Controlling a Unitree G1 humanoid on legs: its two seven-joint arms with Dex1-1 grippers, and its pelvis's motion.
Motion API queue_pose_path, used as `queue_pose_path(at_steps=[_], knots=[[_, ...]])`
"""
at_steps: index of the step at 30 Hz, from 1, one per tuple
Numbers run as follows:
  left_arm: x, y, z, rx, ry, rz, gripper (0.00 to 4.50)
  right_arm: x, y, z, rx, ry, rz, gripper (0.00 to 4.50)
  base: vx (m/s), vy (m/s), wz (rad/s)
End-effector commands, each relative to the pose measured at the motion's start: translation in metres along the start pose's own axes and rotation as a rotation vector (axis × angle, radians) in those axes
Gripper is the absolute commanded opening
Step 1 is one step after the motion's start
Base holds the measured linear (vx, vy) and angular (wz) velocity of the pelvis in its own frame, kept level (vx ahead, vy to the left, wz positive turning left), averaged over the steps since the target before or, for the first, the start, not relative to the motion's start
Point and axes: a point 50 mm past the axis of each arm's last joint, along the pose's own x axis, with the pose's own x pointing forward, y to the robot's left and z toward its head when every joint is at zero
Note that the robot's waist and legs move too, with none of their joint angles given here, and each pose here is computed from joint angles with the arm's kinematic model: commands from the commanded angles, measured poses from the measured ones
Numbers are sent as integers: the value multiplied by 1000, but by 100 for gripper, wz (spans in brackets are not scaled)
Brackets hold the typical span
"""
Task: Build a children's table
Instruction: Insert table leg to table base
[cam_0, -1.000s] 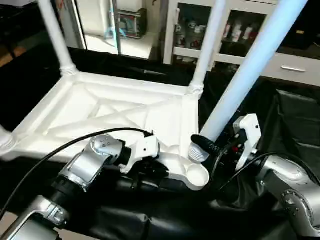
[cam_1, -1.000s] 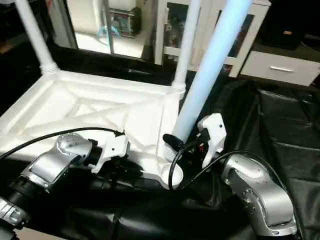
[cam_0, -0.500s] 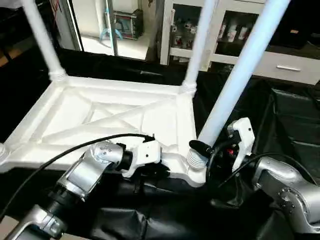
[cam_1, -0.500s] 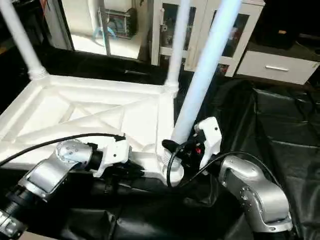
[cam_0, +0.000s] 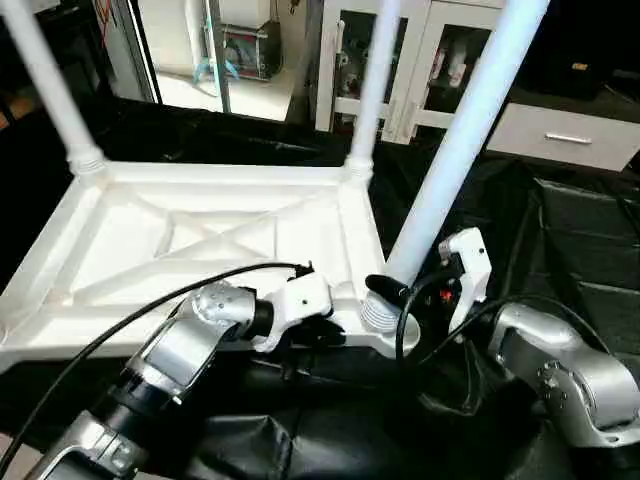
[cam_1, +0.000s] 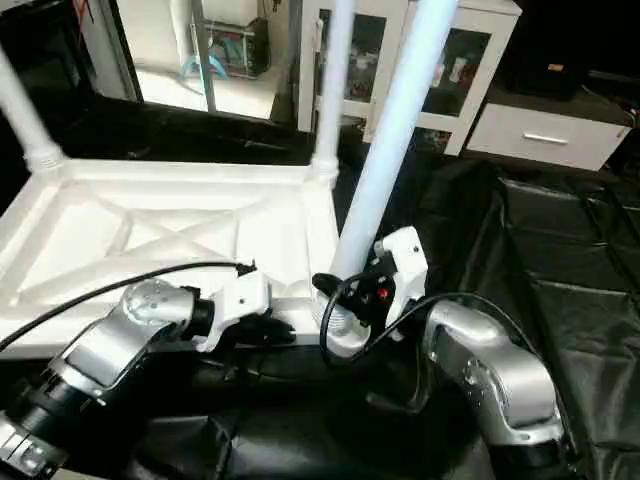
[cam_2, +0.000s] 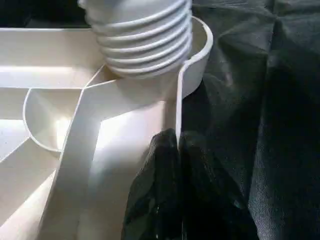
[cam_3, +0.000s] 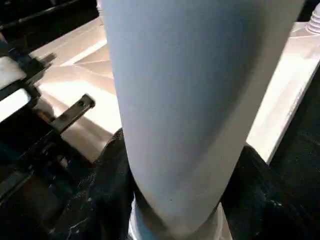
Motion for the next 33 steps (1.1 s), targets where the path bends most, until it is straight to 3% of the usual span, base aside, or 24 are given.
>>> queue_pose_path(at_steps=[1, 6, 13, 18, 19, 23, 28, 33], knots=[[-4, 7, -15, -66, 86, 77, 3, -3, -4, 1, 3, 17, -2, 191, 0, 0, 0], [-2, 4, -8, -12, 44, 42, 3, -7, -14, 7, -24, 2, -31, 191, 0, 0, 0], [1, 3, -6, 40, 33, 50, 3, -9, -18, 9, -20, -11, -34, 191, 0, 0, 0], [2, 7, -2, -6, -3, 67, 3, -9, -18, 9, -21, -7, -25, 191, 0, 0, 0], [1, 7, -2, -8, -6, 69, 46, -9, -19, 9, -21, -7, -24, 191, 0, 0, 0], [-2, 12, 1, 15, -16, 93, 75, -9, -19, 10, -26, -8, -28, 191, 0, 0, 0], [-8, 12, -1, -19, -10, 74, 75, -10, -18, 10, -30, -13, -28, 191, 0, 0, 0], [-11, 13, -3, -32, 4, 74, 126, -11, -17, 10, -30, -17, -30, 191, 0, 0, 0]])
